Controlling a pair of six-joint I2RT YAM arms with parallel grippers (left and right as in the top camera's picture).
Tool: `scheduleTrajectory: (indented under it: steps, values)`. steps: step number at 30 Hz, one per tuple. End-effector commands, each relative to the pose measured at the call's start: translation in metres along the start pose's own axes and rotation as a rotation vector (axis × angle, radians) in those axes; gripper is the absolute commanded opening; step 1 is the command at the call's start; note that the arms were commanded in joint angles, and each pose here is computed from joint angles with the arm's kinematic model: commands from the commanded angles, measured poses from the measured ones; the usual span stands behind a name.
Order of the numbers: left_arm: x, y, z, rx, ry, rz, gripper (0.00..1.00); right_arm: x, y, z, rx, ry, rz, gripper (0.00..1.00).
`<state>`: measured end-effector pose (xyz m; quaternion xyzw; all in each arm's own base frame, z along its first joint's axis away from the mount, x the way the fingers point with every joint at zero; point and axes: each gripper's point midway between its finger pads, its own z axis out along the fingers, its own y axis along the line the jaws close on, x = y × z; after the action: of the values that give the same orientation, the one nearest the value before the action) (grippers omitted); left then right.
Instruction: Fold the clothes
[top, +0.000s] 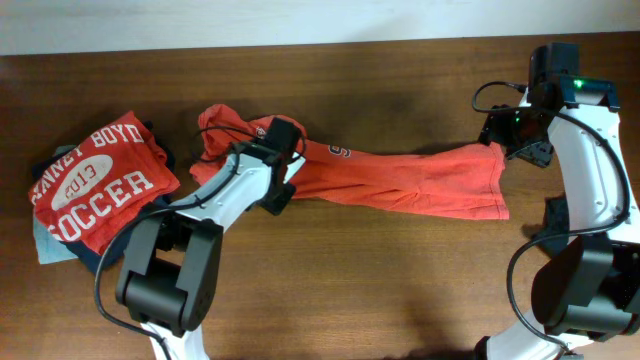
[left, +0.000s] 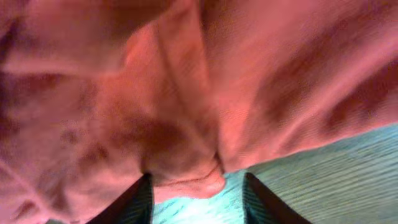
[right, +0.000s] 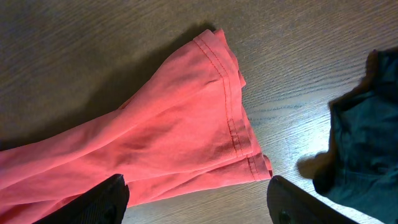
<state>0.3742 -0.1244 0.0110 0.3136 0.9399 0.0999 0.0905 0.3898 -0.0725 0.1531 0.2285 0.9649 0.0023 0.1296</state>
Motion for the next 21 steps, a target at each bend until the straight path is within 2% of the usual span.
scheduleTrajectory:
  steps: [1, 5, 7, 13, 21]
  values:
    - [0.004, -0.004, 0.012, -0.011, 0.028, 0.032, 0.34, -0.004, 0.002, -0.006, -0.003, -0.017, -0.002, 0.76]
    - [0.007, 0.005, 0.011, -0.066, 0.043, 0.031, 0.08, -0.002, 0.001, -0.006, -0.002, -0.012, -0.002, 0.77]
    - [0.008, 0.016, 0.009, -0.124, 0.056, 0.022, 0.01, -0.002, 0.001, -0.006, -0.002, -0.011, -0.002, 0.76]
    - [-0.003, 0.034, -0.02, -0.184, 0.059, -0.008, 0.01, -0.002, 0.001, -0.006, -0.002, -0.011, -0.002, 0.76]
    - [-0.032, 0.06, -0.1, -0.206, -0.033, -0.042, 0.01, 0.0, 0.0, -0.006, 0.005, -0.002, -0.002, 0.76]
